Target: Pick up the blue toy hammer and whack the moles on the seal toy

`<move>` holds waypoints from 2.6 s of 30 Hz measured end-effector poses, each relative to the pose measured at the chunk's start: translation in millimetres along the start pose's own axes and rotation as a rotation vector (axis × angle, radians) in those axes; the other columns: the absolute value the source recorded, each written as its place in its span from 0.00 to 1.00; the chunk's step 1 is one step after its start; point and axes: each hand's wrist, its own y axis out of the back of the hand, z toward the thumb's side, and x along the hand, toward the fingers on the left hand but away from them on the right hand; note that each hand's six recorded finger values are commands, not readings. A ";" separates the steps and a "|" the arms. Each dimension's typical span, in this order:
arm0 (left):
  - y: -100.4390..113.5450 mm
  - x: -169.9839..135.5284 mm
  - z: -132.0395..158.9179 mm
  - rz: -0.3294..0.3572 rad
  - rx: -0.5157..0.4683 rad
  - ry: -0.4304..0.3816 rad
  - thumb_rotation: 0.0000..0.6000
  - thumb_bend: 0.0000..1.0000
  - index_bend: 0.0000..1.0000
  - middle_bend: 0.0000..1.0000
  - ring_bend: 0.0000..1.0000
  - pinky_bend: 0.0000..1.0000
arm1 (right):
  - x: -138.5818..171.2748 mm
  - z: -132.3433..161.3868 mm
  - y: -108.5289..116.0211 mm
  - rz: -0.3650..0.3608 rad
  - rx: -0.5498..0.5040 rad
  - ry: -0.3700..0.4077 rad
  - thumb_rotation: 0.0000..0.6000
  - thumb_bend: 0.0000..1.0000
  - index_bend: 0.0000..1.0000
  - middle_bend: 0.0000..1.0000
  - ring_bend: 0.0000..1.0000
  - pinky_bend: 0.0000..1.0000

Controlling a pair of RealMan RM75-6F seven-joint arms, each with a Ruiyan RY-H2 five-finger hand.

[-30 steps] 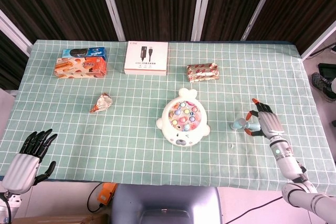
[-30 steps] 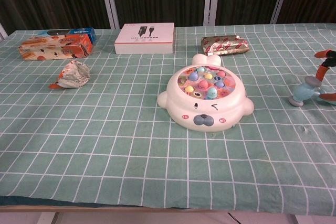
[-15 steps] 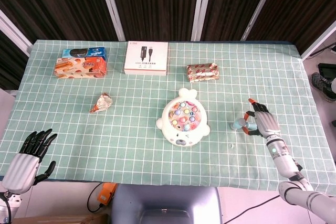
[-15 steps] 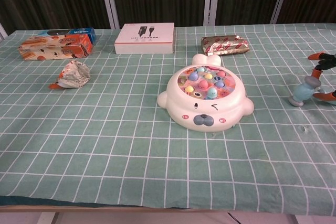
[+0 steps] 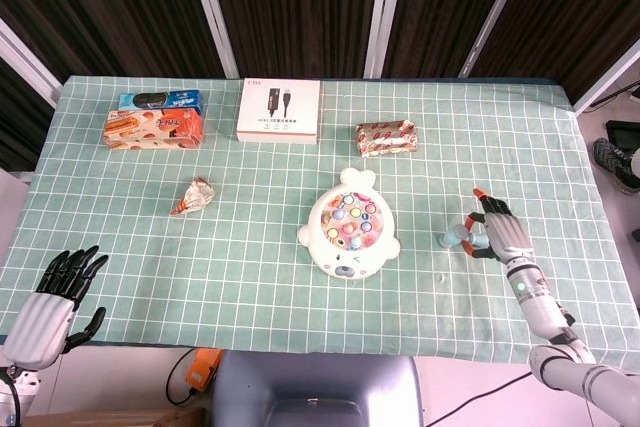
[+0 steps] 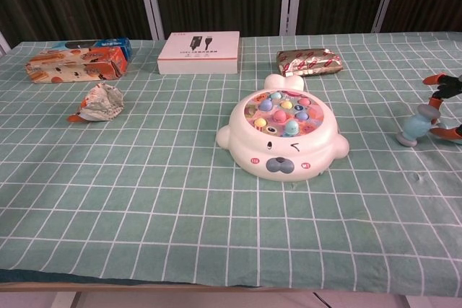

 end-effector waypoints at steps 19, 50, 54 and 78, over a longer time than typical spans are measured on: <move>0.9 -0.6 -0.2 0.004 -0.001 0.000 1.00 0.41 0.00 0.00 0.00 0.02 | -1.5 -1.3 0.0 0.006 -0.001 -0.010 1.00 0.49 0.65 0.00 0.00 0.00; 1.6 -0.6 -0.3 0.007 -0.003 -0.002 1.00 0.41 0.00 0.00 0.00 0.02 | -3.7 -3.8 -2.6 0.006 0.016 -0.035 1.00 0.55 0.79 0.11 0.00 0.00; 2.1 -0.8 -0.5 0.009 -0.003 -0.002 1.00 0.41 0.00 0.00 0.00 0.02 | -3.9 -3.7 -2.7 0.005 0.016 -0.038 1.00 0.55 0.81 0.12 0.00 0.00; 1.8 -1.0 -0.3 0.006 -0.004 -0.003 1.00 0.41 0.00 0.00 0.00 0.02 | -4.0 -3.4 -2.7 -0.002 0.057 -0.041 1.00 0.55 0.87 0.43 0.31 0.15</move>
